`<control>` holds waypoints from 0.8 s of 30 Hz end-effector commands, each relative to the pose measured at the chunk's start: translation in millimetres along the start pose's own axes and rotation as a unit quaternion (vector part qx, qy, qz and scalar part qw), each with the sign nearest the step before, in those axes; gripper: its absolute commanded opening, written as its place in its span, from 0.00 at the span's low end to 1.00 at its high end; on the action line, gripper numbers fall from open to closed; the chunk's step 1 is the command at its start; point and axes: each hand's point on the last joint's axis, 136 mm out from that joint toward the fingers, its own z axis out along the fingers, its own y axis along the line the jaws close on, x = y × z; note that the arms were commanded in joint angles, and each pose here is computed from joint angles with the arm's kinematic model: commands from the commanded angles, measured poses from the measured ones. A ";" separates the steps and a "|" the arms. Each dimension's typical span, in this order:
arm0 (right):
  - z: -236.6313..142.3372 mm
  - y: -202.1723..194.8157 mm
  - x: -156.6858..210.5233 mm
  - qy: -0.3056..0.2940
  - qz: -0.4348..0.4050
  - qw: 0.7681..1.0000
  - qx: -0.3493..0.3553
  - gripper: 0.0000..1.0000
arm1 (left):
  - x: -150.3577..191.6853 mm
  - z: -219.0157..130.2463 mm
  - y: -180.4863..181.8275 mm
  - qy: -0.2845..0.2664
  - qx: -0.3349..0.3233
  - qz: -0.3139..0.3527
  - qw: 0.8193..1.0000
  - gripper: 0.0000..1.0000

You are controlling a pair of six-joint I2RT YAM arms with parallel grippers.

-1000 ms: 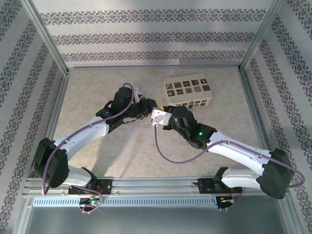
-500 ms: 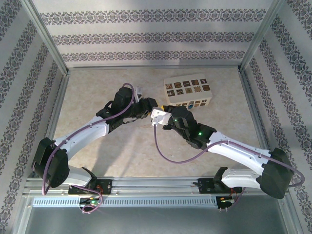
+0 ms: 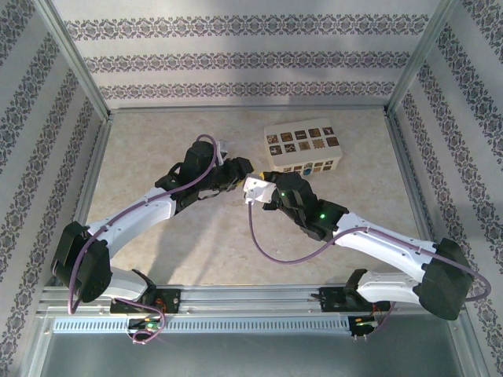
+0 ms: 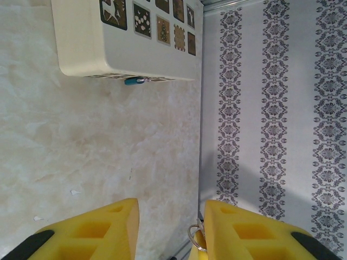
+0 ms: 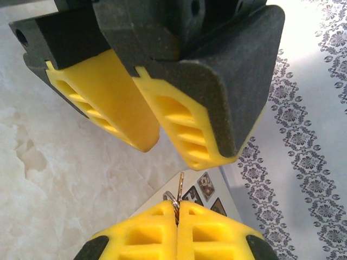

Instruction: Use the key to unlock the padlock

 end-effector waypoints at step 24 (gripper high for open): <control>9.0 -5.6 -18.7 -0.030 0.028 0.999 0.010 0.00 | 7.3 0.6 -12.8 0.012 0.018 -0.004 1.000 0.27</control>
